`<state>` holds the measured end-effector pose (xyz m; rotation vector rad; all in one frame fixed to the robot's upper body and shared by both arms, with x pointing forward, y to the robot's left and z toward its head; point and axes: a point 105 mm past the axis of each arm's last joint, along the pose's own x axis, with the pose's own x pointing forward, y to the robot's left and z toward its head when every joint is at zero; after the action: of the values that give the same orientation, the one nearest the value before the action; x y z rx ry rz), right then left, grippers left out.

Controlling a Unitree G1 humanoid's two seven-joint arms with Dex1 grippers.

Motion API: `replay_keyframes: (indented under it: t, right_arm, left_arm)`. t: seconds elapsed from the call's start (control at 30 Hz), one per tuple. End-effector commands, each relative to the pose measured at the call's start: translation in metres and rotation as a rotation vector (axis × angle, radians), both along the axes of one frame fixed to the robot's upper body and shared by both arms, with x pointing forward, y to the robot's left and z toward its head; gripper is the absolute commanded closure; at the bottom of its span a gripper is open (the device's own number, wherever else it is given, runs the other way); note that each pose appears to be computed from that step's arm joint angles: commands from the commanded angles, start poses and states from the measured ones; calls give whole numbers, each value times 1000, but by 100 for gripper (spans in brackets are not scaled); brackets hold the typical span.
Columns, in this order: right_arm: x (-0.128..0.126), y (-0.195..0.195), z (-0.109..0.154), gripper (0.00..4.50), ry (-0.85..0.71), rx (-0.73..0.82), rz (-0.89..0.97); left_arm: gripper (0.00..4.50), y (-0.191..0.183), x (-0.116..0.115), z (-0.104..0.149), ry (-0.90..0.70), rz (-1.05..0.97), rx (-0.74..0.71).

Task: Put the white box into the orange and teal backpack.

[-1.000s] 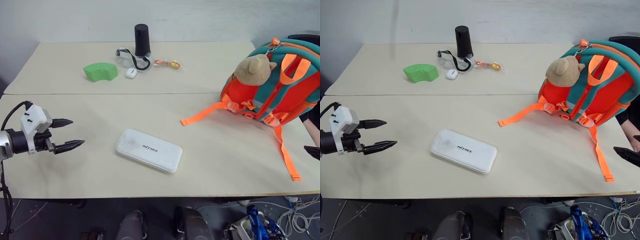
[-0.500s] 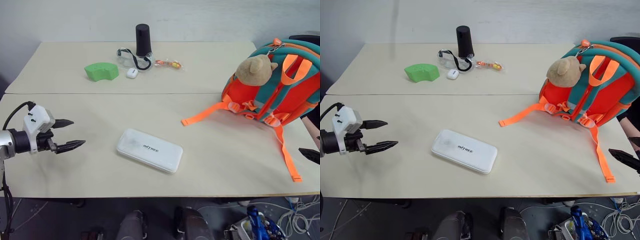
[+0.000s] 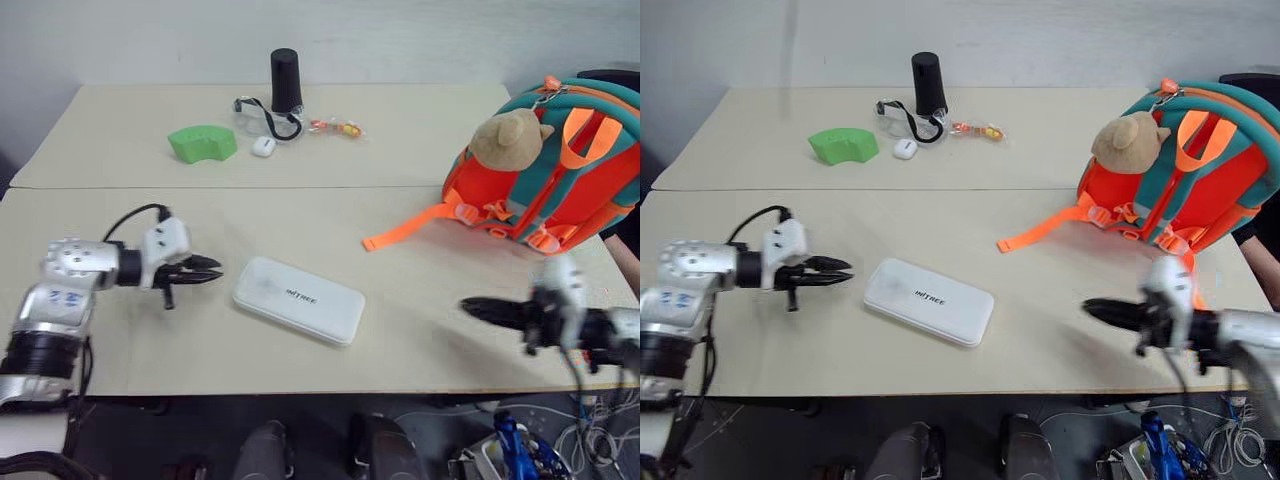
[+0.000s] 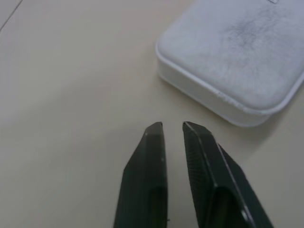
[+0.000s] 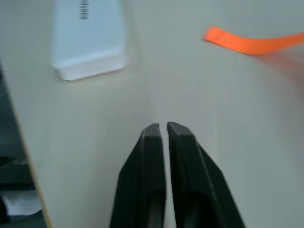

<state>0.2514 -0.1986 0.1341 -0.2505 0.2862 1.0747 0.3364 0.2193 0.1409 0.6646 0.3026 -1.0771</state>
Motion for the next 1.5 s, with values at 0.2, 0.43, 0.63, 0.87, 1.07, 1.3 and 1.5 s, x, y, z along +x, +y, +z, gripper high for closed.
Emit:
replay_keyframes:
  t: [0.2,0.43,0.63,0.87,1.07,1.3,1.5]
  right_arm:
    - [13,36,-14,450,-54,-71,60]
    - [21,50,-23,450,-52,-82,56]
    - [29,51,-26,450,-63,-98,36]
    - [39,41,-23,450,-82,-118,-4]
    - [40,35,-23,450,-91,-140,-2]
    - [37,36,-27,450,-64,-145,26]
    - [36,37,-27,450,-62,-145,44]
  left_arm:
    - [446,-20,-2,0,17,-81,-4]
    - [446,-39,-24,-6,87,-155,-62]
    - [446,-54,-40,-10,125,-188,-92]
    - [446,-63,-55,-19,163,-188,-107]
    - [446,-45,-46,-19,188,-42,-131]
    - [278,-35,-48,-4,573,227,-426]
    - [86,-42,-65,0,841,295,-521]
